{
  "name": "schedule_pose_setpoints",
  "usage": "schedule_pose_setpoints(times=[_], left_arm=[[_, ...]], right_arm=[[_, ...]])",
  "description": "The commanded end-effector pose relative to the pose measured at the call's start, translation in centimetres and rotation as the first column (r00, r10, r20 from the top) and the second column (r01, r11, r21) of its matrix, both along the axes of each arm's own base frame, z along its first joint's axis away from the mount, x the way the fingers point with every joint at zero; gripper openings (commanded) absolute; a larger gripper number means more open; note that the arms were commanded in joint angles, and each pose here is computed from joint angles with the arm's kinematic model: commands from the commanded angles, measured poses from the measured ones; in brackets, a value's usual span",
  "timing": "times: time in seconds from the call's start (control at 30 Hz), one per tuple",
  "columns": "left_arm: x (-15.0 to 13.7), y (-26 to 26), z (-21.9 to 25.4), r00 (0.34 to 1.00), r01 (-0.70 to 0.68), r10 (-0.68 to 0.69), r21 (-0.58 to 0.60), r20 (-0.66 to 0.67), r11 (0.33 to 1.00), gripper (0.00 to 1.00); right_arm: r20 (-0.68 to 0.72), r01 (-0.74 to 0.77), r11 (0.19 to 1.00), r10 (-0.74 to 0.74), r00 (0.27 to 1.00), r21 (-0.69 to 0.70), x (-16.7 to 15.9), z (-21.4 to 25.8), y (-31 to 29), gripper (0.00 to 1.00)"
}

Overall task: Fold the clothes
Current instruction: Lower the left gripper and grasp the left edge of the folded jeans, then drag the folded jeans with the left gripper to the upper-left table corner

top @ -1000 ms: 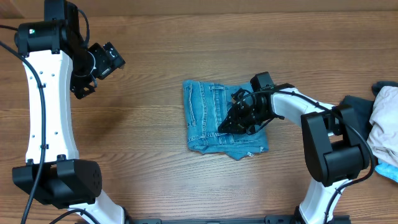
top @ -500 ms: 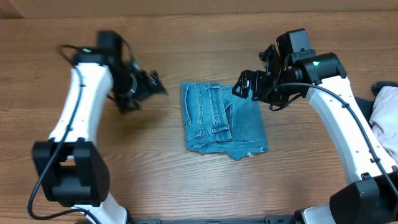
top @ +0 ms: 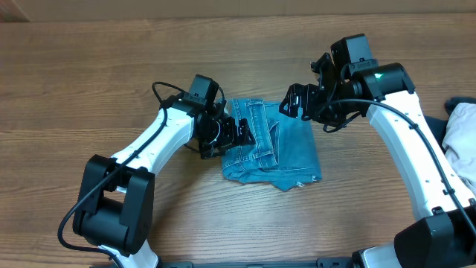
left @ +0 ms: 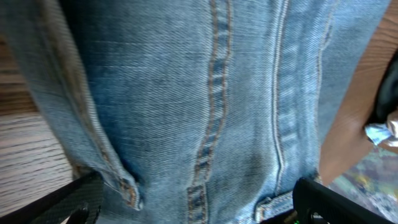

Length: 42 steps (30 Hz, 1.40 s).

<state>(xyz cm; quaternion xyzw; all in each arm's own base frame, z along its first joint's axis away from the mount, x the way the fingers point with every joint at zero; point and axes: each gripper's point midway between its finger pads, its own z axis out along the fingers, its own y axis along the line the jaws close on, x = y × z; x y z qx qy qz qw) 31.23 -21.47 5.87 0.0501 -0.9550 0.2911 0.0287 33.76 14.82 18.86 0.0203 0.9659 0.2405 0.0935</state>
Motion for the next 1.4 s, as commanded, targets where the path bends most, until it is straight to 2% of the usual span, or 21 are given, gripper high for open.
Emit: schedule_pose_setpoints(times=[0.0,0.07,0.1,0.27,0.33,0.57,0.73,0.93,1.0,1.07,1.1,1.13,1.3,1.37], left_arm=[[-0.4,0.6,-1.1,0.999,-0.019,0.02,0.042,-0.026,0.999,1.0],[-0.8,-0.4,-0.3,0.999,0.013,-0.014,-0.027,-0.036,1.0,1.0],[-0.7,-0.3,-0.1,0.999,0.02,-0.021,-0.023,-0.031,1.0,1.0],[-0.7,2.6,-1.2,0.998,-0.039,0.046,0.164,-0.038,0.986,1.0],[-0.5,3.1,-1.4,0.998,-0.052,0.06,0.196,-0.031,0.979,1.0],[1.0,2.4,-2.0,0.998,-0.066,0.064,0.169,0.019,0.983,1.0],[1.3,1.6,-3.7,0.998,-0.055,0.057,0.139,-0.011,0.989,1.0],[2.1,-0.2,-5.4,0.999,-0.026,0.027,0.046,-0.018,0.999,0.99],[2.3,-0.4,-5.5,1.0,-0.025,0.026,0.038,-0.009,0.999,0.62],[2.5,-0.4,-5.5,1.0,-0.027,0.027,0.036,0.0,0.999,0.29],[2.7,-0.3,-5.5,1.0,-0.03,0.03,0.036,0.005,0.999,0.15],[3.0,-0.2,-5.4,0.999,-0.043,0.043,0.033,0.007,0.999,0.04],[4.9,1.0,-5.2,0.991,-0.128,0.128,0.017,0.029,0.992,0.04],[7.0,2.8,-4.9,0.975,-0.218,0.218,-0.005,0.049,0.976,0.04]], right_arm=[[0.042,0.006,1.0,-0.006,0.999,0.002,0.5,1.2,-0.2,1.0],[0.042,0.004,1.0,-0.004,0.999,0.002,0.5,1.2,-0.2,1.0],[0.044,0.002,1.0,-0.002,0.999,0.001,0.5,1.2,-0.2,1.0],[0.042,0.009,1.0,-0.008,0.999,-0.016,0.5,0.9,-0.5,1.0],[0.041,0.009,1.0,-0.008,0.999,-0.016,0.5,0.9,-0.5,1.0],[0.041,0.009,1.0,-0.008,0.999,-0.016,0.5,0.9,-0.4,1.0],[0.042,0.009,1.0,-0.008,0.999,-0.016,0.5,0.9,-0.5,1.0],[0.041,0.009,1.0,-0.008,0.999,-0.016,0.5,0.9,-0.5,1.0],[0.041,0.009,1.0,-0.008,0.999,-0.016,0.5,0.9,-0.5,1.0],[0.041,0.009,1.0,-0.008,0.999,-0.016,0.5,0.9,-0.5,1.0],[0.041,0.009,1.0,-0.008,0.999,-0.017,0.5,0.9,-0.5,1.0],[0.041,0.009,1.0,-0.008,0.999,-0.016,0.5,0.9,-0.5,1.0],[0.04,0.009,1.0,-0.008,0.999,-0.016,0.5,0.9,-0.5,1.0],[0.038,0.009,1.0,-0.008,0.999,-0.017,0.4,0.8,-0.5,1.0]])
